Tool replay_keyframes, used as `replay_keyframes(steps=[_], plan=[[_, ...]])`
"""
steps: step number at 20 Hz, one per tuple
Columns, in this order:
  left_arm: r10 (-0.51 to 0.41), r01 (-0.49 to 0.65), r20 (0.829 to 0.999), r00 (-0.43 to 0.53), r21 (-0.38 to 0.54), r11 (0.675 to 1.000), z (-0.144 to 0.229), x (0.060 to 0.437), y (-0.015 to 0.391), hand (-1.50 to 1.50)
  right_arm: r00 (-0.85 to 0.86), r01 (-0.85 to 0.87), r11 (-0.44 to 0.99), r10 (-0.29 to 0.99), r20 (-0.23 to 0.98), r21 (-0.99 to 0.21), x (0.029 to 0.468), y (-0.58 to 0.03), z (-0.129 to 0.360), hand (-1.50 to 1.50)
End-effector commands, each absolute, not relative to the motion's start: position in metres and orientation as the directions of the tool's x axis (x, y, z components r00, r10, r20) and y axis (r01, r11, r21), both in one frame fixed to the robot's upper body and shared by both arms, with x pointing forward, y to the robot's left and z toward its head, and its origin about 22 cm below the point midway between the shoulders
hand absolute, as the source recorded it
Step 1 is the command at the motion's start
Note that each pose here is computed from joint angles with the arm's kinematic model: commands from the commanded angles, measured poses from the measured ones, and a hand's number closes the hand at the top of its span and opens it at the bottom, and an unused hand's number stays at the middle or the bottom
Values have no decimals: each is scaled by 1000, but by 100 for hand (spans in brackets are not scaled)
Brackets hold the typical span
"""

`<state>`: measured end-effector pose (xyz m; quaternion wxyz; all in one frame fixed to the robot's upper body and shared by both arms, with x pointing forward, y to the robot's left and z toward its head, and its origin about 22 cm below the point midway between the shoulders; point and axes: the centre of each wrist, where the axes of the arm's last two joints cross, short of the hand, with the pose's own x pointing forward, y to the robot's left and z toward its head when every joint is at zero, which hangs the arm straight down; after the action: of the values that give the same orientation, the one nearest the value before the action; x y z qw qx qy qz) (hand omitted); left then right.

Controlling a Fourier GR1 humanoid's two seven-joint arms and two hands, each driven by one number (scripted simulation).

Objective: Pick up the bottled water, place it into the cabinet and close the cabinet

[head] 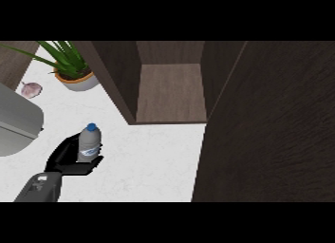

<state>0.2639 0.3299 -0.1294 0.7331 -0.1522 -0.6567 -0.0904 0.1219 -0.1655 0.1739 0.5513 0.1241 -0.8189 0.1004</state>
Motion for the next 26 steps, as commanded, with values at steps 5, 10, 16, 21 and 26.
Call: replay_keyframes(steps=[5,10,16,21,26], plan=[[9,376,984,-176,59,925,-119,270,320,150,-409,-268,961,-49,911,-69,108,-175,188,-150],[-104,47,953,-283,122,991,-132,268,247,150,-404,-271,959,-34,914,-84,113,-179,181,-150],[53,67,947,-318,-33,997,-101,297,206,150,-389,-262,964,-62,919,-46,103,-175,183,-150],[142,109,946,-291,-114,987,-82,293,171,150,-393,-272,961,-62,918,-52,112,-175,174,-150],[169,127,942,-290,-137,982,-49,295,138,150,-396,-266,963,-70,916,-42,106,-168,184,-150]])
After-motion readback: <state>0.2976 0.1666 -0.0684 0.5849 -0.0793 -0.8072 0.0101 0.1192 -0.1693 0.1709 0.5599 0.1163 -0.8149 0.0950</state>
